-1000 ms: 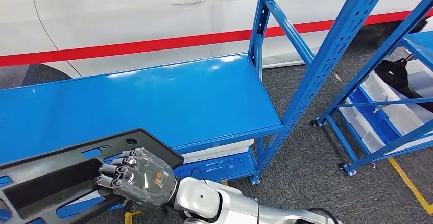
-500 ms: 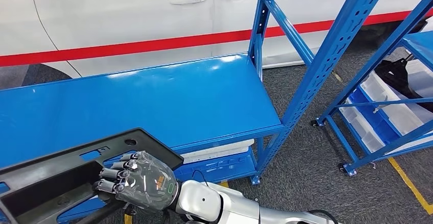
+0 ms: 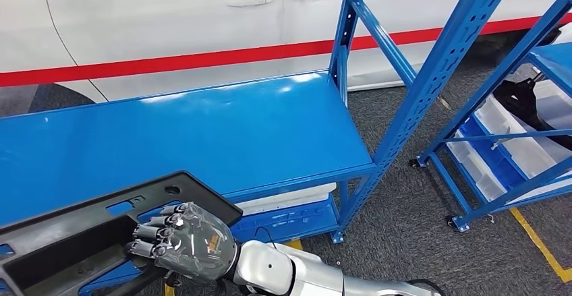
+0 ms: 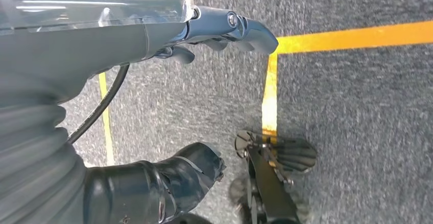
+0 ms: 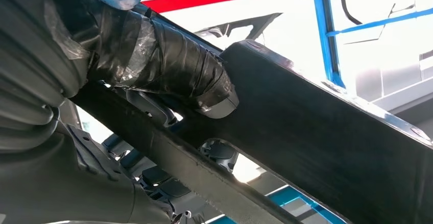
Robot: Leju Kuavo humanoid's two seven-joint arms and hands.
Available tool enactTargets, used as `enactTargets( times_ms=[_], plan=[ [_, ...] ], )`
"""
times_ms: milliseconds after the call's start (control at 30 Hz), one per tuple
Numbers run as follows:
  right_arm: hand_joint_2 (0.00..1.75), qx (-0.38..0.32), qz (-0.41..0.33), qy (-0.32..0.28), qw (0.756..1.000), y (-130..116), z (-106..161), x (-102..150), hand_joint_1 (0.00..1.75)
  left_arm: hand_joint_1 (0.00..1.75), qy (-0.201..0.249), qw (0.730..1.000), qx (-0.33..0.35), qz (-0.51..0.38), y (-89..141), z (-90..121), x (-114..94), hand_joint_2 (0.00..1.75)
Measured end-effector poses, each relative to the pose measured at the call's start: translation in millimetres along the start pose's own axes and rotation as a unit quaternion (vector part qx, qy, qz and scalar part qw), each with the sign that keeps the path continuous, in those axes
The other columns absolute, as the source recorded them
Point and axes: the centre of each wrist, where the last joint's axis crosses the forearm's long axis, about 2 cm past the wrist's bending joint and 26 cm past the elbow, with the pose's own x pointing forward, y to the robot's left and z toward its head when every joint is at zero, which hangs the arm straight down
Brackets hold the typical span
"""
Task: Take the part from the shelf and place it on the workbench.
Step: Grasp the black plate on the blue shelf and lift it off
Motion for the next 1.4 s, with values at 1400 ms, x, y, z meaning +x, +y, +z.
enactTargets(
  times_ms=[1400],
  plan=[
    [1.75,-0.001,-0.014,0.000,1.000,0.2,-1.0,3.0,1.75,0.00,0.004,1.000,0.001,-0.003,2.9,-1.5,2.9,1.75]
  ],
)
